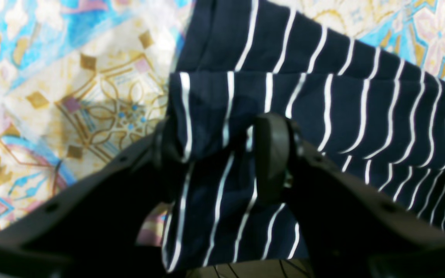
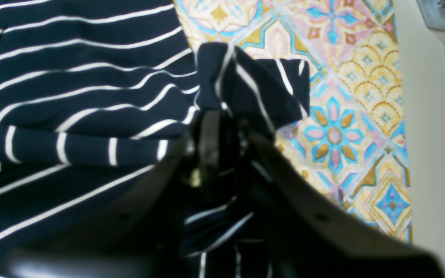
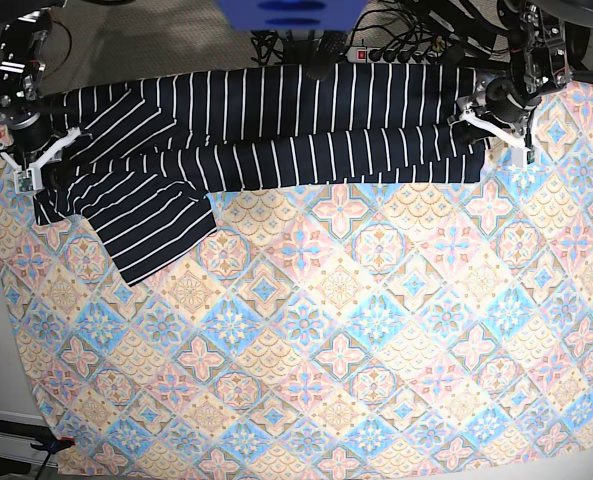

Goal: Fold the T-shirt properly
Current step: 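Reach the right gripper to the loose sleeve and grasp it, then fold the sleeve with the right gripper onto the folded strip, then grasp both ends of the striped strip with both grippers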

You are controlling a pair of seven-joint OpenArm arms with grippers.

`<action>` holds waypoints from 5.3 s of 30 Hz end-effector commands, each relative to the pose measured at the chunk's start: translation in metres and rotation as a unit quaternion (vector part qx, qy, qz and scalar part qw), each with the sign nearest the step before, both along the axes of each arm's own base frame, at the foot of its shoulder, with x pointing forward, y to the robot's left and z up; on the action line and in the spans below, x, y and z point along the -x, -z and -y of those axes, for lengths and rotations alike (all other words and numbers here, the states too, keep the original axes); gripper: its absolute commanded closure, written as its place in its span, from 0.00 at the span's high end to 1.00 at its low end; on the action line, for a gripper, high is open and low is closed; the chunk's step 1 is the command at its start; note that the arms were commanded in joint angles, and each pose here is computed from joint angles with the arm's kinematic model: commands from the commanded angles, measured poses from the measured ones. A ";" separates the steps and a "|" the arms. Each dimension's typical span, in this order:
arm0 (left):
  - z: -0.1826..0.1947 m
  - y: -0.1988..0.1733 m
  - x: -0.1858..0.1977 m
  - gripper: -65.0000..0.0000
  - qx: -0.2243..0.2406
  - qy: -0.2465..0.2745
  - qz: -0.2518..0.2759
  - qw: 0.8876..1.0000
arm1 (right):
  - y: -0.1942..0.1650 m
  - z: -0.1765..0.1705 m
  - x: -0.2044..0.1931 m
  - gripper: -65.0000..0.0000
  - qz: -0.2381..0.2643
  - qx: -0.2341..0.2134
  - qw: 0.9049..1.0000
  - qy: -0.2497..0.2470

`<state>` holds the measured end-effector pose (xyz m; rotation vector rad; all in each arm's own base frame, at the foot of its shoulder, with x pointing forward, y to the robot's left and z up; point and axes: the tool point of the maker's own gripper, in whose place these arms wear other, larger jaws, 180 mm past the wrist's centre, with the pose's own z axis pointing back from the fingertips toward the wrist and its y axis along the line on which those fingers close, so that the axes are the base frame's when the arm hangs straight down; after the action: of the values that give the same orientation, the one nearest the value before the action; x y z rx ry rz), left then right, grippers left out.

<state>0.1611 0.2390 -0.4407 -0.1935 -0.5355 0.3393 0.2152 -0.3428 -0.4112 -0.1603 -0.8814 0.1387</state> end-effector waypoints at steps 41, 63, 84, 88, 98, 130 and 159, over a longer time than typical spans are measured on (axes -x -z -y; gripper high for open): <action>0.000 -0.009 -0.009 0.46 0.002 -0.001 0.021 1.000 | 0.040 -0.049 -0.165 0.50 0.023 -0.115 0.993 0.016; 0.000 -0.009 -0.010 0.46 0.001 -0.001 0.022 1.000 | 0.074 -0.076 -0.142 0.00 -0.062 -0.103 0.992 -0.025; 0.001 -0.012 -0.018 0.46 0.003 0.001 0.031 1.000 | -0.029 -0.023 -0.052 0.00 0.019 -0.042 0.999 0.021; 0.001 -0.012 -0.018 0.46 0.002 0.000 0.031 1.000 | -0.033 -0.016 -0.019 0.00 0.013 -0.054 0.998 0.038; 0.001 -0.013 -0.025 0.46 0.003 0.002 0.038 0.999 | -0.045 -0.014 0.030 0.00 -0.003 -0.054 0.998 0.041; -0.030 -0.017 -0.027 0.98 -0.014 -0.035 0.042 0.998 | -0.047 -0.086 -0.018 0.31 0.069 -0.153 0.986 0.007; 0.035 0.029 -0.004 0.64 0.039 0.038 -0.029 0.998 | -0.029 -0.106 -0.015 0.31 0.046 -0.173 0.984 -0.009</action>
<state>0.1771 0.2225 -0.4642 -0.2104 -0.5196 0.3004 0.2228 -0.2342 -0.3952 0.1682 -0.9359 -0.0178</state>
